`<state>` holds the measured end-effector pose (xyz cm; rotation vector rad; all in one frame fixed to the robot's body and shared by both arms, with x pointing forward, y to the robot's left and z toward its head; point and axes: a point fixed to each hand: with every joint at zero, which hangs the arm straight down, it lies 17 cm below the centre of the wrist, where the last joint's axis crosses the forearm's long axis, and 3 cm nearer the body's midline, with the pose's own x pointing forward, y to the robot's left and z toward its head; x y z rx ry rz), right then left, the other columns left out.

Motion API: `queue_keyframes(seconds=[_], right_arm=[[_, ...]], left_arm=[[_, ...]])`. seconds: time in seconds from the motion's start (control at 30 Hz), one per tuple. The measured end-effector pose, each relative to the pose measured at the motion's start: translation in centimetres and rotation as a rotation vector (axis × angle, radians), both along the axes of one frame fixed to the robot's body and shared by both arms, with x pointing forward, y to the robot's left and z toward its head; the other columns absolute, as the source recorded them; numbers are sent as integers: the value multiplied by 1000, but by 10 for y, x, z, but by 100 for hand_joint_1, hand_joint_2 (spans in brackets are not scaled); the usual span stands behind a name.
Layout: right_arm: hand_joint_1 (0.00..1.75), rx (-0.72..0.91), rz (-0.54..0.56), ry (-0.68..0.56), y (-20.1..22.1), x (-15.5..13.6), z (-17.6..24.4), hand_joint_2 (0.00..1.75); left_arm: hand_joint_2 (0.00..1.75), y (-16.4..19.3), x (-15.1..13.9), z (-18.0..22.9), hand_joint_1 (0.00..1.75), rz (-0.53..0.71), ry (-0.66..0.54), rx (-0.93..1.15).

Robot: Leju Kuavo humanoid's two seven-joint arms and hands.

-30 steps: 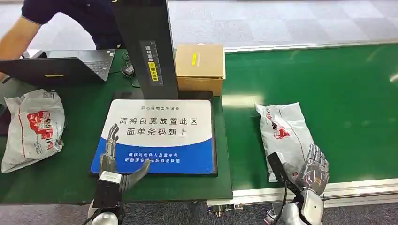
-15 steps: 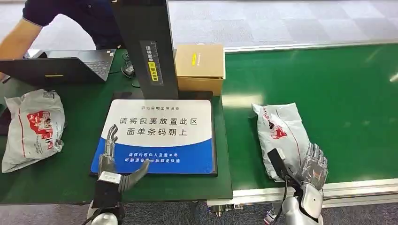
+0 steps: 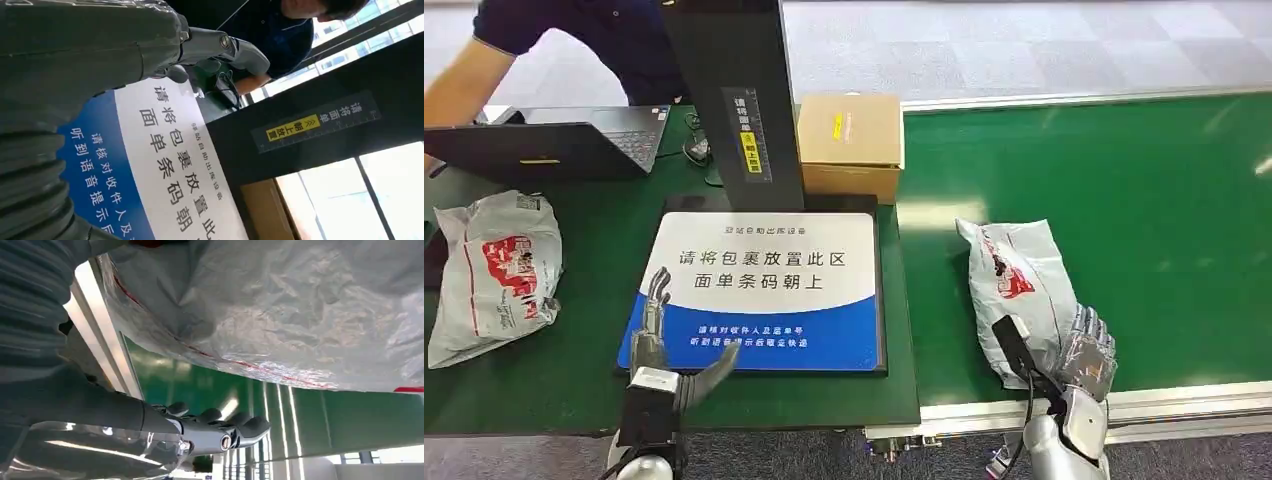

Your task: Moved the parcel from conveyor to table for the left to box.

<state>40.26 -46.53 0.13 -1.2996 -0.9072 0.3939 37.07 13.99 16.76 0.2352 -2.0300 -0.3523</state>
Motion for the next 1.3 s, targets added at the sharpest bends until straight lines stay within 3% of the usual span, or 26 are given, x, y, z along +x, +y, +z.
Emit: queue_keyframes(seconds=[0.23,0.27,0.33,0.4,0.47,0.8,0.93,1.17,1.3], right_arm=[[0,58,12,18,3,-1,-12,175],[10,65,13,22,4,-1,-13,175],[127,69,17,24,5,-1,-14,175],[157,71,23,27,6,-2,-16,175],[161,75,27,32,8,-2,-19,175],[141,101,37,24,13,-1,-24,175],[143,109,35,14,13,-2,-25,175],[169,109,34,-22,13,-5,-22,175],[168,97,51,-79,16,-8,-9,175]], left_arm=[[175,-1,4,4,0,-5,-10,0],[175,-1,4,3,0,-6,-10,1],[175,-1,4,3,0,-7,-11,1],[175,-1,5,4,0,-7,-13,1],[175,-1,6,5,0,-6,-15,1],[175,-1,5,4,0,-6,-17,1],[175,-1,6,3,0,-8,-16,2],[175,-2,7,2,0,-10,-15,-4],[175,-3,7,2,0,-18,-12,-4]])
